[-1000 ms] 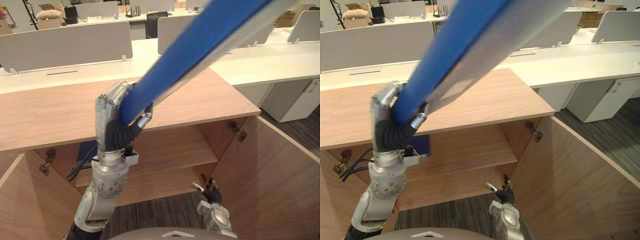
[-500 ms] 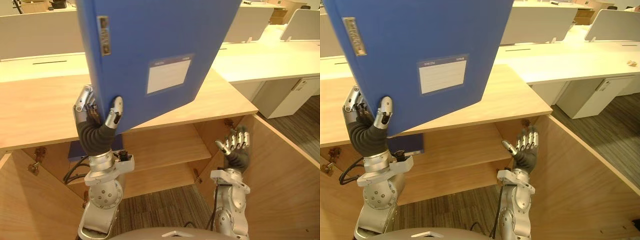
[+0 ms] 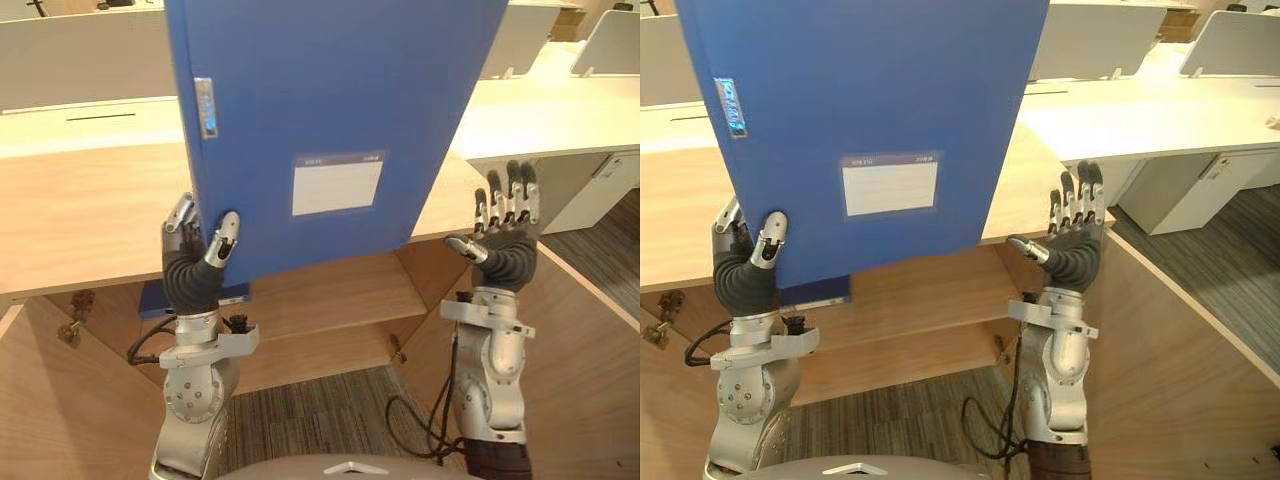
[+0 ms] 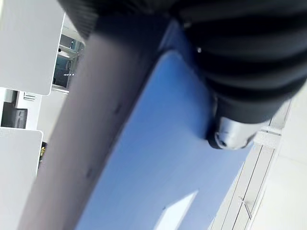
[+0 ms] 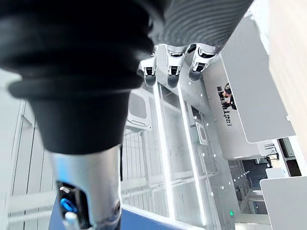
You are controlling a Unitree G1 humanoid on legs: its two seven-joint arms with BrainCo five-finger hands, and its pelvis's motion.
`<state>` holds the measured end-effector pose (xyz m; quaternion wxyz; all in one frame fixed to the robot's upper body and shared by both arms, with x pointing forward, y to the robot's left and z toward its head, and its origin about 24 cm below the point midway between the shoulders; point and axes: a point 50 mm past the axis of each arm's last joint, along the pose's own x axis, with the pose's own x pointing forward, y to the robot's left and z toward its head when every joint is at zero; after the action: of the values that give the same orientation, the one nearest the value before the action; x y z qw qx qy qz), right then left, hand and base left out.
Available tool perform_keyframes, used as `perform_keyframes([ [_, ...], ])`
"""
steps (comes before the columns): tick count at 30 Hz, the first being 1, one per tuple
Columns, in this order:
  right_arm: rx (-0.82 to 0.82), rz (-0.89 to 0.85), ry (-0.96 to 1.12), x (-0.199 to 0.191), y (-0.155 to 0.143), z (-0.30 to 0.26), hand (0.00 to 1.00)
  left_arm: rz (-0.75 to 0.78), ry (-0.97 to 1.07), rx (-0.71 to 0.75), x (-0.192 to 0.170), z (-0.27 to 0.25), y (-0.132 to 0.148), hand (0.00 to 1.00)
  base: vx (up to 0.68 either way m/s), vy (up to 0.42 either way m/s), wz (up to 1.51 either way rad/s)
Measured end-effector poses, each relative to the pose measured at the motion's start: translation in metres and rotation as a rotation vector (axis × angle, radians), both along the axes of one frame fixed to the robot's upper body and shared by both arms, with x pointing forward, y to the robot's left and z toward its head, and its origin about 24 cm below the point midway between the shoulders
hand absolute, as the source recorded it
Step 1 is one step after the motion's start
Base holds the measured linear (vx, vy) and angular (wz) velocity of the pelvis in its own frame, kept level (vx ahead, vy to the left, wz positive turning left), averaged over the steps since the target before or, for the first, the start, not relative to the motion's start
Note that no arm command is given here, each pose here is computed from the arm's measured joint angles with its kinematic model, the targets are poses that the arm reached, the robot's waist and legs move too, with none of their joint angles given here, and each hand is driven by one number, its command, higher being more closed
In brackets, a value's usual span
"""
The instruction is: Walk over to the cabinet, pick up the folder, carry it to the office cabinet, place the folder inside the office cabinet, then close the office cabinet door
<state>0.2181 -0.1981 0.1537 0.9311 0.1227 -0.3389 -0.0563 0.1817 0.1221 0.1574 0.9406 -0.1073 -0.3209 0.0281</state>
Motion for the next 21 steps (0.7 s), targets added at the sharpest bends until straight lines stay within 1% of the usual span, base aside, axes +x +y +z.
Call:
perform_keyframes([
  [4, -0.061, 0.044, -0.025, 0.004, -0.003, 0.009, 0.00, -0.034, 0.018, 0.007, 0.001, -0.004, -0.001, 1.00, -0.01, -0.012, 0.10],
  [9, -0.138, 0.118, -0.014, 0.010, -0.002, 0.012, 0.00, -0.079, 0.027, 0.050, 0.000, -0.007, -0.001, 1.00, -0.01, -0.038, 0.05],
  [14, -0.165, 0.184, 0.042, 0.022, -0.006, 0.006, 0.00, -0.107, 0.027, 0.077, 0.000, -0.008, -0.002, 1.00, -0.01, -0.009, 0.00],
  [21, -0.259, 0.303, 0.125, 0.029, 0.000, -0.004, 0.00, -0.136, 0.052, 0.109, 0.002, -0.014, -0.001, 1.00, -0.02, -0.025, 0.05],
])
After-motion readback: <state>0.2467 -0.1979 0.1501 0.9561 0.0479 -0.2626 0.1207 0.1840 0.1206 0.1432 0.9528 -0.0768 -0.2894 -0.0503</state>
